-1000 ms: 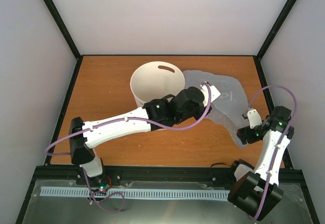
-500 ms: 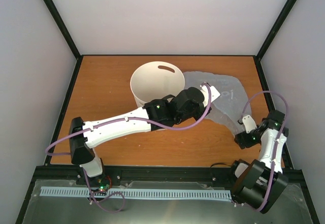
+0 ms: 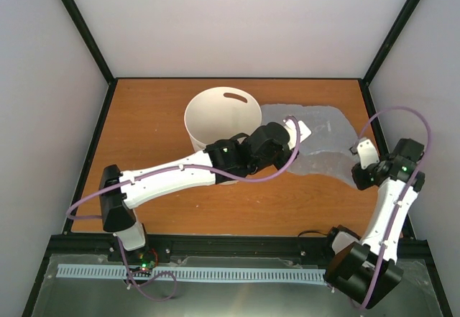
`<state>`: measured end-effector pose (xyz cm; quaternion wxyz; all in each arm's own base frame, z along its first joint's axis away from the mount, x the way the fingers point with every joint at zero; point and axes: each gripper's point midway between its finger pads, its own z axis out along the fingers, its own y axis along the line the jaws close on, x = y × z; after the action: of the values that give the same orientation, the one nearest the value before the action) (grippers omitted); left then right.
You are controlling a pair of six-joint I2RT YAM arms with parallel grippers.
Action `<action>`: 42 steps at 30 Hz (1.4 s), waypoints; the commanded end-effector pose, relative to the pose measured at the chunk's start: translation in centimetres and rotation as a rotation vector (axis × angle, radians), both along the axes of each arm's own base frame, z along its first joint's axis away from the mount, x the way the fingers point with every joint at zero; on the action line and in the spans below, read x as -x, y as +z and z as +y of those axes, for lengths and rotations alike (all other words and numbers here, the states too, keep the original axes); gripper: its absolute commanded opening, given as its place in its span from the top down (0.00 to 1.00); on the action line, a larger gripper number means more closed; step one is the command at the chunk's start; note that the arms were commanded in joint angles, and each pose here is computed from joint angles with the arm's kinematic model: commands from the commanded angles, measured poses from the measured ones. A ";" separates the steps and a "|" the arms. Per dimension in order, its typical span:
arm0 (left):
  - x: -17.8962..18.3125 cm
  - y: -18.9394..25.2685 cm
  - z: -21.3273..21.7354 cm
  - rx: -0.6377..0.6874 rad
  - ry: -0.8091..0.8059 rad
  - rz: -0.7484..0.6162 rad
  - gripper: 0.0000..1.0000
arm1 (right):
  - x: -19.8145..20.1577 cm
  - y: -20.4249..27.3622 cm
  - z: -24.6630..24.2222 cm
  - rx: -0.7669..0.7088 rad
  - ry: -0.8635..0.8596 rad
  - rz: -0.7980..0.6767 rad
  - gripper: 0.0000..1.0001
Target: Put the trash bags into the trash bin
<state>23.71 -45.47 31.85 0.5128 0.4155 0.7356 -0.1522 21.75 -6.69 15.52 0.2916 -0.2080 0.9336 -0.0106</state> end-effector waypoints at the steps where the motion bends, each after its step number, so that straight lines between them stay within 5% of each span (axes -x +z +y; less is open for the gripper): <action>1: -0.8 1.9 -0.3 0.036 0.013 -0.019 0.99 | -0.7 3.4 1.3 -0.080 0.007 -0.067 0.97; 9: -2.2 4.5 -0.2 0.072 0.022 -0.077 0.99 | -2.3 9.3 1.0 -0.065 0.004 -0.190 0.97; 20: -2.3 16.9 -0.3 0.284 0.000 -0.223 0.99 | -2.9 25.0 4.2 -0.140 0.072 -0.518 0.97; 30: 0.7 30.6 5.7 0.630 -0.002 -0.325 0.99 | -3.5 38.6 6.6 -0.242 0.172 -0.770 0.97; 36: 1.8 34.5 9.2 0.723 0.020 -0.387 0.99 | -2.9 45.3 8.5 -0.253 0.236 -0.913 0.97; 42: 2.0 36.3 11.7 0.759 0.074 -0.427 0.99 | -3.9 46.6 10.1 -0.341 0.311 -0.936 0.97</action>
<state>22.24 -37.44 64.65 0.7442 0.2350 0.5446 -0.3071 25.11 2.06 61.35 0.7012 -0.2650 0.6605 0.0426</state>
